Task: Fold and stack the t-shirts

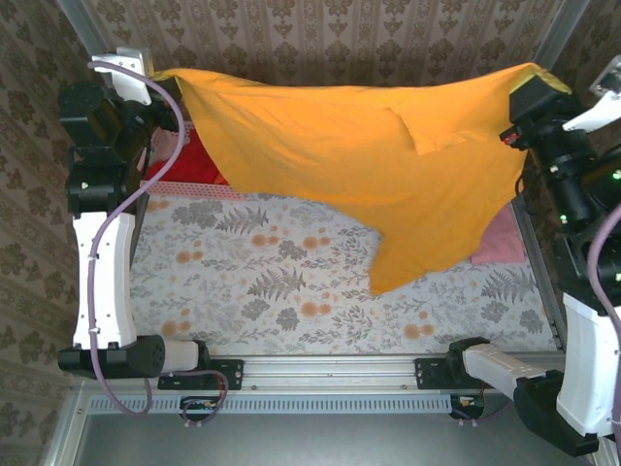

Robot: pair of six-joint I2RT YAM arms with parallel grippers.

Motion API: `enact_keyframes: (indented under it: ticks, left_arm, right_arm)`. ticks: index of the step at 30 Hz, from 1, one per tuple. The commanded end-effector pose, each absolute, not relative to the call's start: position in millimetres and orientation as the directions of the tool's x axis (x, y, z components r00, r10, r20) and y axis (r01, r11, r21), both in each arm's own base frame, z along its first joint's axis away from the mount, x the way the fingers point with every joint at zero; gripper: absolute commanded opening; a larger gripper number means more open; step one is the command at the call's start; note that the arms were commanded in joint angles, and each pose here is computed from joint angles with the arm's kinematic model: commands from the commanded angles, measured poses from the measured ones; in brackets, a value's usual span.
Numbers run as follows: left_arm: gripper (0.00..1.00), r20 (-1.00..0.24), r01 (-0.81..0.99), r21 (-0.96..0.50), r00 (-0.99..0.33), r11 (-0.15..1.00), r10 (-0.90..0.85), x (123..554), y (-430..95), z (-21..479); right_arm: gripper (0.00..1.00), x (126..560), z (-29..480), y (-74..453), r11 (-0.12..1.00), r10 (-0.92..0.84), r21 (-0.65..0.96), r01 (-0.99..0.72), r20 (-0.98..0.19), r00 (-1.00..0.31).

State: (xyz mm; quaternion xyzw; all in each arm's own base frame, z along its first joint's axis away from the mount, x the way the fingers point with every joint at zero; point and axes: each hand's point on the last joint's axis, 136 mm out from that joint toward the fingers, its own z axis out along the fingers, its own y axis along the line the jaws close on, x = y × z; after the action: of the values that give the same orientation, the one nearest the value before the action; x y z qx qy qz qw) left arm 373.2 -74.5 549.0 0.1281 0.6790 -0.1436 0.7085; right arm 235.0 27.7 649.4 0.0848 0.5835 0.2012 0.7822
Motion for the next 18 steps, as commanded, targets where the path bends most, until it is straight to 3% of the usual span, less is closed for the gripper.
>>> enact_keyframes:
  ticks: [1, 8, 18]
  left_arm:
    - [0.00, -0.993, 0.407, 0.007, 0.108, 0.913, -0.041, 351, -82, 576]
    - [0.00, -0.997, 0.441, 0.009, 0.076, 0.897, -0.028, 371, -97, 559]
    - [0.00, -0.999, 0.430, -0.007, 0.033, 0.903, -0.024, 437, -105, 532]
  right_arm:
    - [0.00, 229, 656, 23, 0.935, 0.346, 0.311, -0.172, -0.908, 0.235]
    - [0.00, 271, 645, 23, 0.973, 0.225, 0.212, -0.095, -0.960, 0.166]
    - [0.00, 381, 619, 29, 0.955, 0.282, 0.269, -0.127, -0.955, 0.095]
